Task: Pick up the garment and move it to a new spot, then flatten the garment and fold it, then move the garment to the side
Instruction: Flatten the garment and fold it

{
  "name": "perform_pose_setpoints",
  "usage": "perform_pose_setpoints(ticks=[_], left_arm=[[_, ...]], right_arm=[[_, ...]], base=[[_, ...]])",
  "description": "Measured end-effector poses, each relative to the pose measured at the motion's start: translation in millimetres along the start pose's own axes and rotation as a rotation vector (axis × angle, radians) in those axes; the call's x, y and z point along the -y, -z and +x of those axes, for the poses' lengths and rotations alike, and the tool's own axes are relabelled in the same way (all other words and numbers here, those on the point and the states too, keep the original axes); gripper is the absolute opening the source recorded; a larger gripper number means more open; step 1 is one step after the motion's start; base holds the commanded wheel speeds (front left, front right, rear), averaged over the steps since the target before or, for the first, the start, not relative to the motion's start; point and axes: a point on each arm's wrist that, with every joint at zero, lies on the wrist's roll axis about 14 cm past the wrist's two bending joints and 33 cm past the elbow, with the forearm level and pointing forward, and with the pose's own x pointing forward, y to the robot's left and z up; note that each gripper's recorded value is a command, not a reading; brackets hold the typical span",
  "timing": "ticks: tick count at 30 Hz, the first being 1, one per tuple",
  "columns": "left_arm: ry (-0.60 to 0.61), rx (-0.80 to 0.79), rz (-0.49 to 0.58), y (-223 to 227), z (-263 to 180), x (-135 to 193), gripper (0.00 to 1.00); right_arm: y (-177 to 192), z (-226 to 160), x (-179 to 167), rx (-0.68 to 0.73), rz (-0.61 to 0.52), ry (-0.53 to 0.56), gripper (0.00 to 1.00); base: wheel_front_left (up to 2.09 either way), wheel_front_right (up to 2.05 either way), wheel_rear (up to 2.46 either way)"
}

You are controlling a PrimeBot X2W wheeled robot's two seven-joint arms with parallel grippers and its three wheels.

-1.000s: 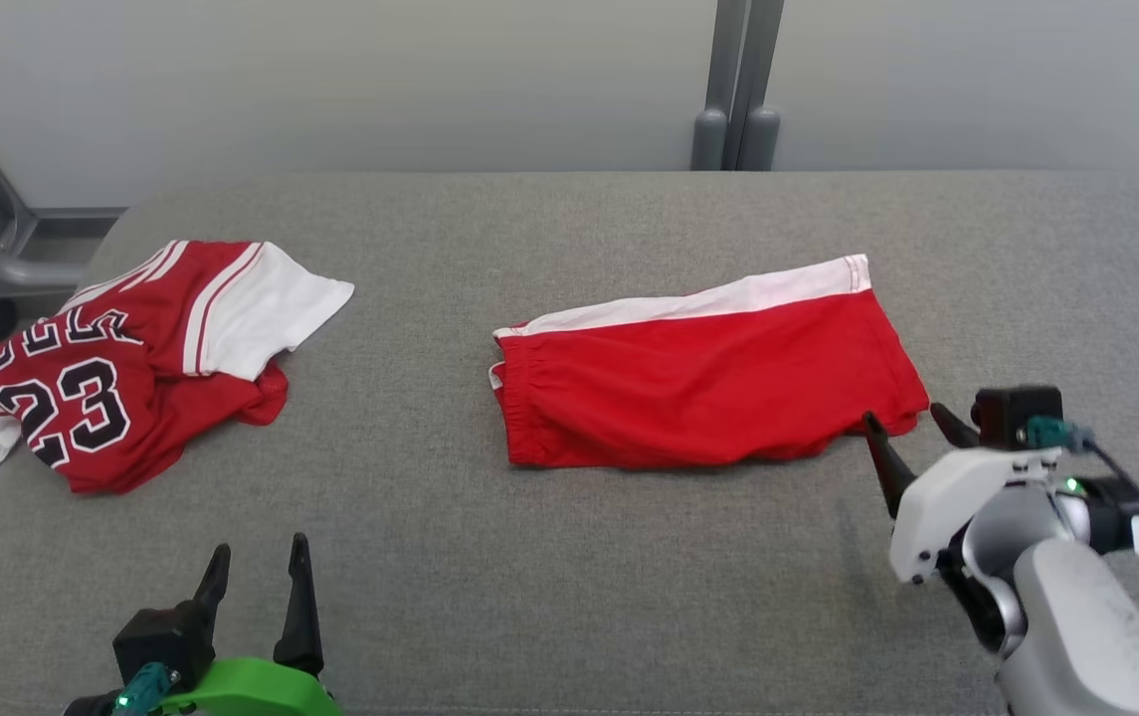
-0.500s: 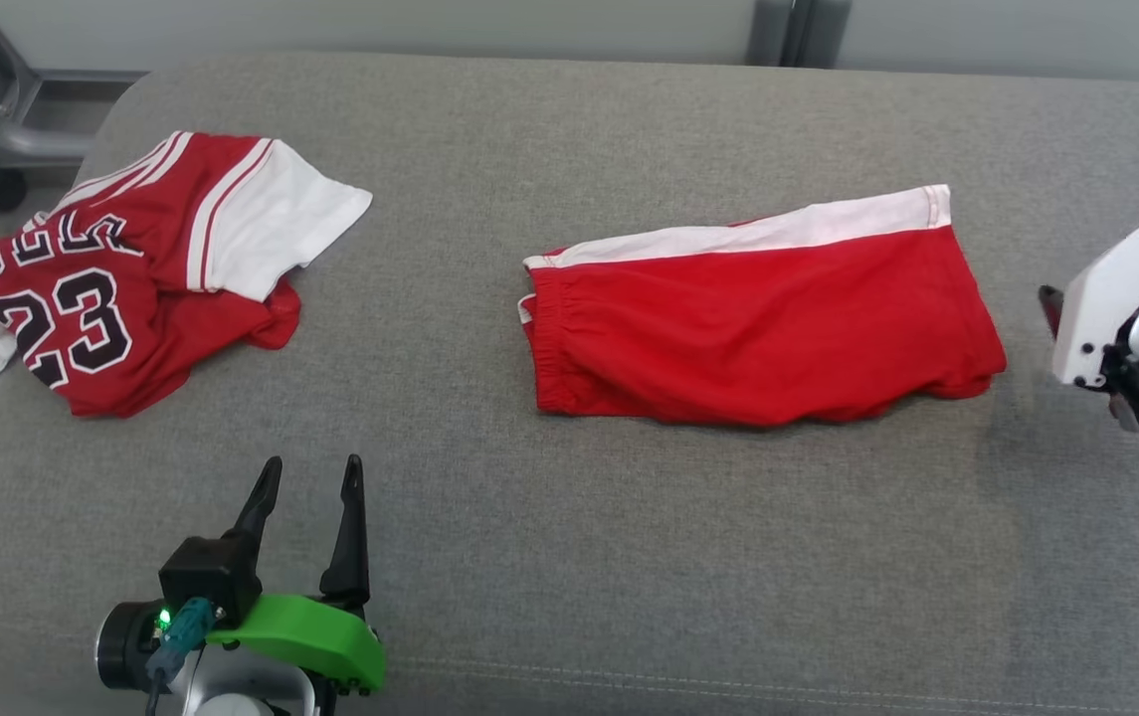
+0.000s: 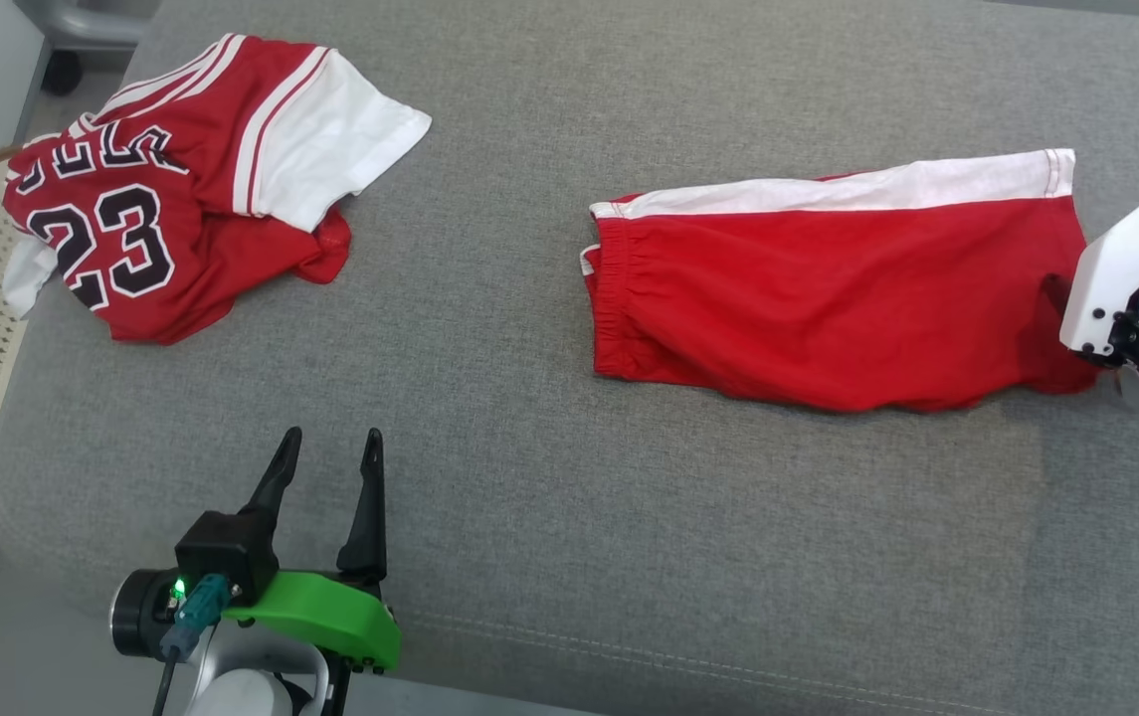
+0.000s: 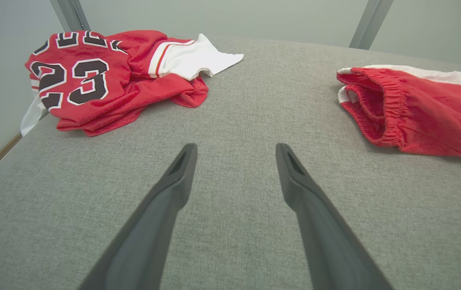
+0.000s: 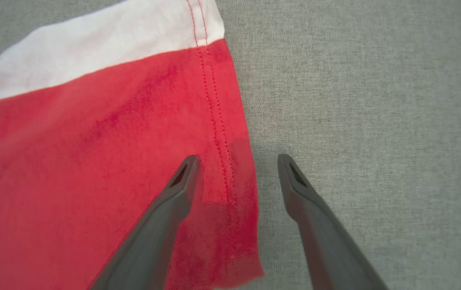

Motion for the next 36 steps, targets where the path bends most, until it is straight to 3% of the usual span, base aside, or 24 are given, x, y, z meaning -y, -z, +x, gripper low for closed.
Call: perform_pose_setpoints(ticks=[10,12,13,17,25,36], left_arm=[[-0.023,-0.032,0.001,11,1,-7,1.0],[-0.026,-0.033,0.0,11,1,-7,1.0],[-0.027,-0.034,-0.001,11,2,-8,1.0],[-0.036,-0.033,-0.002,11,2,-10,1.0],[-0.037,-0.022,-0.005,9,1,-11,1.0],[-0.006,0.011,-0.009,-2,0,-1,1.0]], right_arm=[[4,26,-23,-0.067,0.059,-0.049,0.99],[4,29,-30,-0.079,0.076,-0.065,0.69],[4,30,-34,-0.083,0.087,-0.075,0.41],[5,32,-43,-0.1,0.074,-0.085,0.0],[-3,24,-25,-0.065,0.046,-0.024,0.0],[-30,-12,42,0.024,0.021,0.153,0.0]], base=[[0.0,0.0,0.0],[0.0,0.0,0.0],[0.0,0.0,0.0],[0.0,0.0,0.0],[0.0,0.0,0.0],[0.0,0.0,0.0]])
